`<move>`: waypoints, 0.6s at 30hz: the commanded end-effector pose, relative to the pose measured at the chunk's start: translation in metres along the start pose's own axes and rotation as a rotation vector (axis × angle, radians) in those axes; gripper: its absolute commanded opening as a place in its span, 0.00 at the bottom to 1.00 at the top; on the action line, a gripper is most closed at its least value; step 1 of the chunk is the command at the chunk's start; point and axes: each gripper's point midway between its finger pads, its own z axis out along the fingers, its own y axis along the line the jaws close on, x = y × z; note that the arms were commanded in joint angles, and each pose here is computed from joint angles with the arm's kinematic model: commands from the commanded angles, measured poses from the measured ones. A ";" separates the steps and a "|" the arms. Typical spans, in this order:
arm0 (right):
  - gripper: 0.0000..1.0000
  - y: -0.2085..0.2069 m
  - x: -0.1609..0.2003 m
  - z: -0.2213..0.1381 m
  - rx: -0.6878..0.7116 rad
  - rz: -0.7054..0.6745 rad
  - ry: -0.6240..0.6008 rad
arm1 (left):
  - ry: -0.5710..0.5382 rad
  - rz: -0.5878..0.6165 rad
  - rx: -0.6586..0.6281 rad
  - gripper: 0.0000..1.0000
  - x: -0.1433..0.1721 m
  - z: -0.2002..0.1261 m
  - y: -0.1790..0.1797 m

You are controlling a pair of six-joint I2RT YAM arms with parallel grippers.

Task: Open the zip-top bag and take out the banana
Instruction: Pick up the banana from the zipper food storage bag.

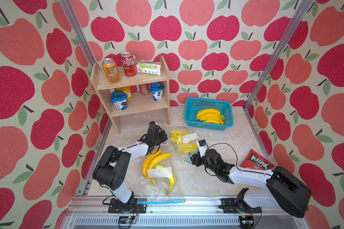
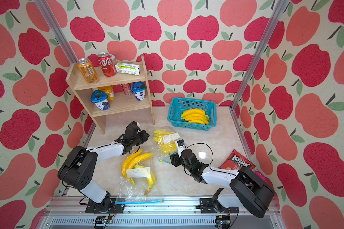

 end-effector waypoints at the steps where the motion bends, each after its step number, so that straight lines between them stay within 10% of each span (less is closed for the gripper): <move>1: 0.69 0.032 -0.009 0.013 -0.104 -0.095 -0.017 | 0.054 -0.085 0.104 0.00 0.010 0.008 -0.012; 18: 0.69 0.015 -0.001 0.064 0.078 -0.177 0.069 | 0.064 -0.097 0.141 0.00 0.007 -0.005 -0.016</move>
